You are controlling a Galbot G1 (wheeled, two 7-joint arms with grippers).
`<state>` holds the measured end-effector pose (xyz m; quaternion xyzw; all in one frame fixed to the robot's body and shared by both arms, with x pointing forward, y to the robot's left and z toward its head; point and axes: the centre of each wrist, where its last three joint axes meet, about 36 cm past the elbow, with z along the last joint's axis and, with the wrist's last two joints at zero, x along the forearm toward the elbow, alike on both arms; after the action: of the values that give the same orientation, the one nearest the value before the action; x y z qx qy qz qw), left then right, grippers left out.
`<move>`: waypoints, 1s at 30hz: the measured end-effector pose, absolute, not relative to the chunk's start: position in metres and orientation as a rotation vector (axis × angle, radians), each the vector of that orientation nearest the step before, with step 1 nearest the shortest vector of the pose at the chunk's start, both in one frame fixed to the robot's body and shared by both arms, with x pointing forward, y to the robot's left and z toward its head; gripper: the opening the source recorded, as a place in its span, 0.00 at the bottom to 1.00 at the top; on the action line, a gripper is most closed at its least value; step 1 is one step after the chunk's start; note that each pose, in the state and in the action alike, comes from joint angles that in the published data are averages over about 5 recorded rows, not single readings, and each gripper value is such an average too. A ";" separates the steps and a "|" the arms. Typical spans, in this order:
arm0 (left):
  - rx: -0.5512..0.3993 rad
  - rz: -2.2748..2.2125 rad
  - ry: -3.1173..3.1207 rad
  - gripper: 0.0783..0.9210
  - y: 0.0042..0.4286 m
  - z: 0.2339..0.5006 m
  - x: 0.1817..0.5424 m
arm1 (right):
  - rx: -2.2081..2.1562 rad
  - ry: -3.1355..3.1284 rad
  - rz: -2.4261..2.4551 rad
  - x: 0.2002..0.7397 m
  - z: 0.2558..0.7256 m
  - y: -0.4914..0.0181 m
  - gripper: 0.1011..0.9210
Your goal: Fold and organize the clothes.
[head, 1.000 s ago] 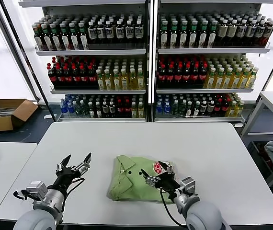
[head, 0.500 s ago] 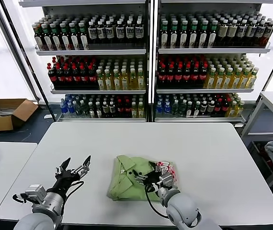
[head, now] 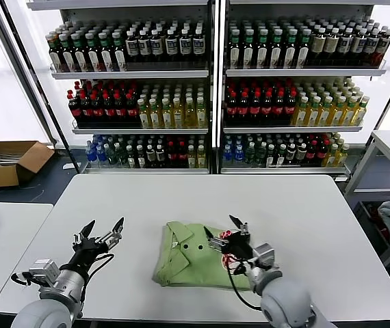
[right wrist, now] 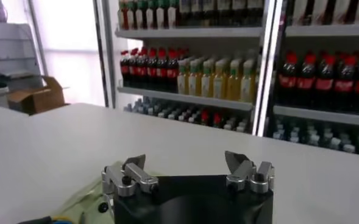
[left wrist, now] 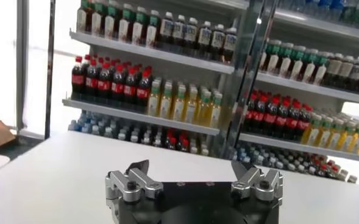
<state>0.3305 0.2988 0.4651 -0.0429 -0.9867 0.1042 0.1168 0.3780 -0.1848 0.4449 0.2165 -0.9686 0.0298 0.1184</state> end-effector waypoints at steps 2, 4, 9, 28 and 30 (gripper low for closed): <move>-0.123 0.306 -2.895 0.88 0.303 0.465 0.331 | 0.604 -2.866 0.075 0.370 0.448 -0.198 0.88; -0.124 0.311 -2.902 0.88 0.307 0.464 0.330 | 0.571 -2.896 0.064 0.362 0.451 -0.211 0.88; -0.131 0.315 -2.927 0.88 0.320 0.465 0.324 | 0.478 -2.953 0.046 0.339 0.455 -0.242 0.88; -0.106 0.307 -3.003 0.88 0.377 0.472 0.302 | 0.137 -3.030 0.076 0.270 0.455 -0.322 0.88; -0.100 0.307 -3.006 0.88 0.380 0.472 0.300 | 0.116 -3.030 0.079 0.266 0.456 -0.325 0.88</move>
<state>0.2997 0.3801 0.4721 -0.0331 -0.9925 0.1015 0.0589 0.2662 -0.3255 0.4559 0.0382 -0.9975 0.0261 0.0540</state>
